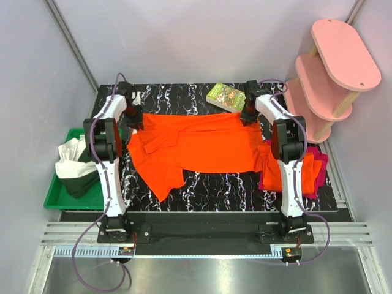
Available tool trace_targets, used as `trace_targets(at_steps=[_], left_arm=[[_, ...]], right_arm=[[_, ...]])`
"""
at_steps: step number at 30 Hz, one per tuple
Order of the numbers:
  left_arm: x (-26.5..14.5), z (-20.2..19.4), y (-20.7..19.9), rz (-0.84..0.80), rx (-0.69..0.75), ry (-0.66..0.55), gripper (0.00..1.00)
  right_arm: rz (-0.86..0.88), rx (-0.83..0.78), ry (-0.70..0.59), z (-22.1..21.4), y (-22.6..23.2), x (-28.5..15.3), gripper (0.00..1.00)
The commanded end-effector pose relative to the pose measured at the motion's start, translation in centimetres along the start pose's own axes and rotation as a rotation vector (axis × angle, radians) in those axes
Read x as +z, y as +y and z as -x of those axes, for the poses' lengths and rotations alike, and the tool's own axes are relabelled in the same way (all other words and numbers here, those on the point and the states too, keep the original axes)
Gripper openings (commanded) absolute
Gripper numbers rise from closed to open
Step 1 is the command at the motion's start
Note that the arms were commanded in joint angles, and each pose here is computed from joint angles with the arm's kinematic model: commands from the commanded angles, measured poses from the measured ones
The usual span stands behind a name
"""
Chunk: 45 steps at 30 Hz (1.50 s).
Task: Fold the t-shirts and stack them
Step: Fold the flattened tshirt in 1/3 of the way, then grap the side of the flattened tshirt closest away from the robot with both arms
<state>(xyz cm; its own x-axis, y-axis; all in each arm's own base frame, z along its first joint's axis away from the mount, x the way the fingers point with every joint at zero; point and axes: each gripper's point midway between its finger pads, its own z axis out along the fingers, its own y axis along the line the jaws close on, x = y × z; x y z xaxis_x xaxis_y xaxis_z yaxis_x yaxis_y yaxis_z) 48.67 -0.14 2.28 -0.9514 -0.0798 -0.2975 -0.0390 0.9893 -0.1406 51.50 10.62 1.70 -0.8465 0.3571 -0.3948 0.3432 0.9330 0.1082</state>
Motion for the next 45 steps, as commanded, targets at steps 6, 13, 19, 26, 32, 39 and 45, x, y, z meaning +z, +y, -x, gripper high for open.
trace_targets(at_steps=[6,13,19,26,32,39,45], left_arm=[[-5.4,4.3,0.5,-0.012,0.023,-0.192,0.33],[-16.8,5.2,-3.1,-0.102,0.075,-0.511,0.38],[-19.5,-3.7,-3.2,-0.068,0.16,-0.5,0.39],[-20.1,-13.3,-2.8,-0.057,0.156,-0.401,0.38],[-21.7,-18.1,-5.9,-0.217,0.208,-0.362,0.41],[-23.8,-19.0,-6.6,-0.227,0.242,-0.425,0.41],[-26.7,-15.2,-3.1,0.012,0.209,-0.678,0.5]], right_arm=[[-0.005,-0.034,-0.065,1.9,-0.9,-3.3,0.07],[0.148,-0.072,-0.31,4.8,3.7,-13.5,0.23],[0.175,-0.136,-0.353,-0.6,3.4,-19.6,0.38],[0.235,-0.101,-0.362,-8.3,2.5,-21.2,0.45],[0.239,-0.134,-0.377,-13.4,2.9,-22.3,0.45],[0.222,-0.205,-0.375,-20.6,3.5,-22.6,0.44],[0.186,-0.259,-0.468,-23.1,3.3,-24.7,0.42]])
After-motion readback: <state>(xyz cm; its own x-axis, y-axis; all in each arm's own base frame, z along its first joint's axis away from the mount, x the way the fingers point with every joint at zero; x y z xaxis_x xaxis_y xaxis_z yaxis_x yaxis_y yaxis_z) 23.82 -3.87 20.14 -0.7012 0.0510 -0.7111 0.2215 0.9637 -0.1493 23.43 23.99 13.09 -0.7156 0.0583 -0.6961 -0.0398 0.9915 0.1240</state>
